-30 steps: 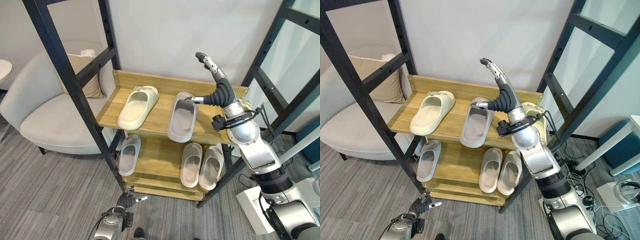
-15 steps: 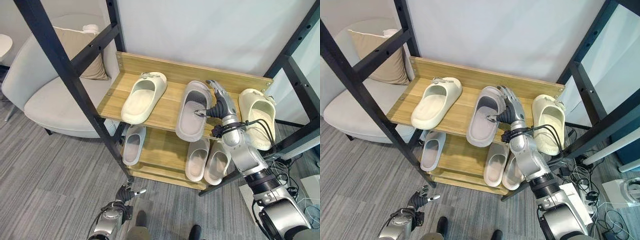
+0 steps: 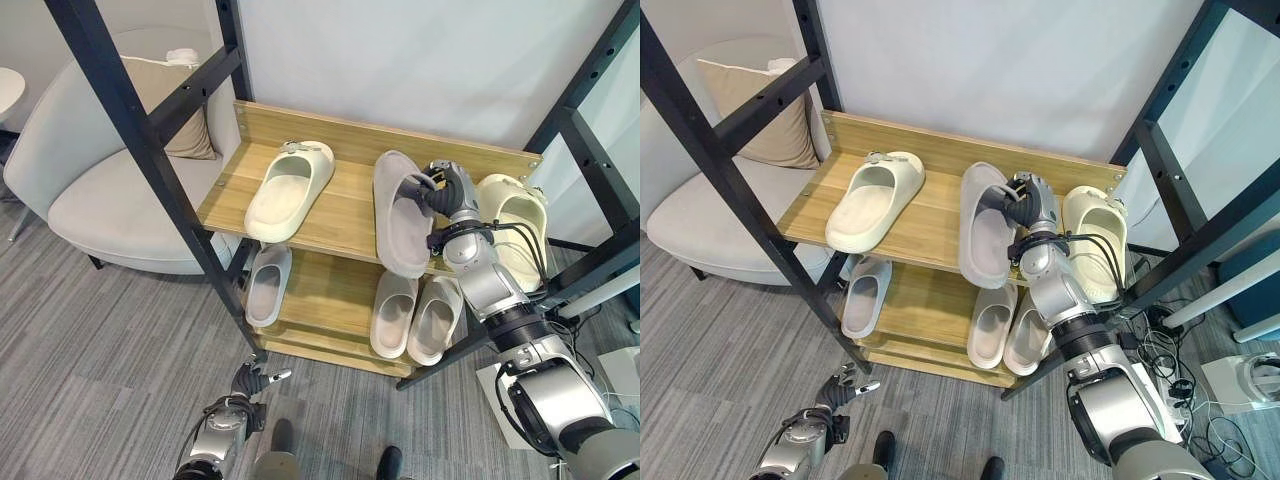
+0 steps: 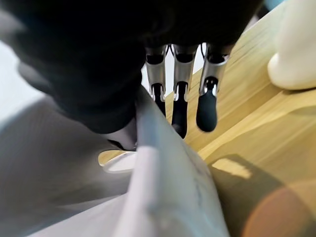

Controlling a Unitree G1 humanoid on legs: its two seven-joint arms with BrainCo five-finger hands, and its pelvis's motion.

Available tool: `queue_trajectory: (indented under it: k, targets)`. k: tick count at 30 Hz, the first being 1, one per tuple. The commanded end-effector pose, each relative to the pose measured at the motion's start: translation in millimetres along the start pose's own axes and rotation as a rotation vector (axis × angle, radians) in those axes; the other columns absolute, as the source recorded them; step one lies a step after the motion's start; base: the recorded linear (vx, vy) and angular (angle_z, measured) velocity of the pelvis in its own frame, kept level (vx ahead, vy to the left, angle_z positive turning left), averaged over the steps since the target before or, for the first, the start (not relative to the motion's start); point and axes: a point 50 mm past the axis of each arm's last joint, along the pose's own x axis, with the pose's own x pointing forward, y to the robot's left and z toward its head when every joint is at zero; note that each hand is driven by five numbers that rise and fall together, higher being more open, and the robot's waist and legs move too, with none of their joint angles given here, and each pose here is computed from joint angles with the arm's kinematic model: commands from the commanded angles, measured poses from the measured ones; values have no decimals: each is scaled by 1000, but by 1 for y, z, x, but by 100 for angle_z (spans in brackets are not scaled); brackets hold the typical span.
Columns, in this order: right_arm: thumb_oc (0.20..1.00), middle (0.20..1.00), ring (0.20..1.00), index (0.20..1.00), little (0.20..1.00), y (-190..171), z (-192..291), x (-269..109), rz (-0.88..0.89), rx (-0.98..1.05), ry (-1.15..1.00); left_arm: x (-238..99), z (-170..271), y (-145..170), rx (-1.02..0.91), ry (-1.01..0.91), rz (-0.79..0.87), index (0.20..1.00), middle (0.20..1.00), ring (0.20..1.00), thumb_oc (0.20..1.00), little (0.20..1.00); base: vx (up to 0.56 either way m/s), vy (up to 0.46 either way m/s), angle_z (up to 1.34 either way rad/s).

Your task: Arrange the slippers neatly on the shoe rack.

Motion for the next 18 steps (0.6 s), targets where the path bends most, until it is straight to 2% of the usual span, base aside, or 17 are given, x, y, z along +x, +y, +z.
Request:
queue_trajectory:
  k: [1, 2, 3, 4, 5, 6, 7, 9, 10, 11, 13, 15, 18]
  targets:
    - [200, 200, 200, 200, 200, -22, 25, 4, -88, 105, -115, 7, 23, -4, 3, -70, -22, 1000, 1000, 1000, 1000, 1000, 0, 0, 0]
    - [200, 200, 200, 200, 200, -34, 45, -13, -146, 227, -237, 7, 24, -1, -5, -71, -9, 1000, 1000, 1000, 1000, 1000, -7, -39, 2]
    - [200, 200, 200, 200, 200, -54, 72, -43, -207, 477, -434, 7, 20, 1, -19, -61, 14, 1000, 1000, 1000, 1000, 1000, 16, -48, 14]
    - [200, 200, 200, 200, 200, -61, 80, -56, -206, 545, -519, 6, 19, 2, -22, -59, 20, 1000, 1000, 1000, 1000, 1000, -13, -58, 19]
    - [200, 200, 200, 200, 200, -65, 88, -76, -107, 738, -625, 3, 15, 4, -29, -62, 20, 1000, 1000, 1000, 1000, 1000, 2, -52, 5]
    - [200, 200, 200, 200, 200, -64, 91, -84, -56, 902, -660, 2, 12, 4, -35, -57, 16, 1000, 1000, 1000, 1000, 1000, -16, -61, -11]
    - [200, 200, 200, 200, 200, -57, 97, -92, 74, 1085, -697, 0, 6, 4, -43, -42, 9, 1000, 1000, 1000, 1000, 1000, -13, -53, -23]
    - [200, 200, 200, 200, 200, -42, 111, -104, 326, 1254, -739, -2, -1, 4, -40, -17, -11, 1000, 1000, 1000, 1000, 1000, -11, -65, -21]
    - [200, 200, 200, 200, 200, -30, 123, -114, 507, 1363, -759, -3, -4, 4, -35, -9, -20, 1000, 1000, 1000, 1000, 1000, -8, -67, -18]
    - [200, 200, 200, 200, 200, -29, 129, -119, 558, 1327, -795, -4, -6, 2, -35, -4, -29, 1000, 1000, 1000, 1000, 1000, -9, -73, -12]
    - [200, 200, 200, 200, 200, -4, 141, -131, 793, 1411, -762, -4, -8, -1, -24, 0, -47, 1000, 1000, 1000, 1000, 1000, -14, -72, 5]
    - [200, 200, 200, 200, 200, 20, 149, -142, 957, 1373, -726, -3, -4, -4, -20, -17, -60, 1000, 1000, 1000, 1000, 1000, -25, -65, 12]
    - [200, 200, 200, 200, 200, 50, 143, -147, 1055, 1228, -639, -2, 2, -4, -15, -44, -57, 1000, 1000, 1000, 1000, 1000, -30, -49, 21]
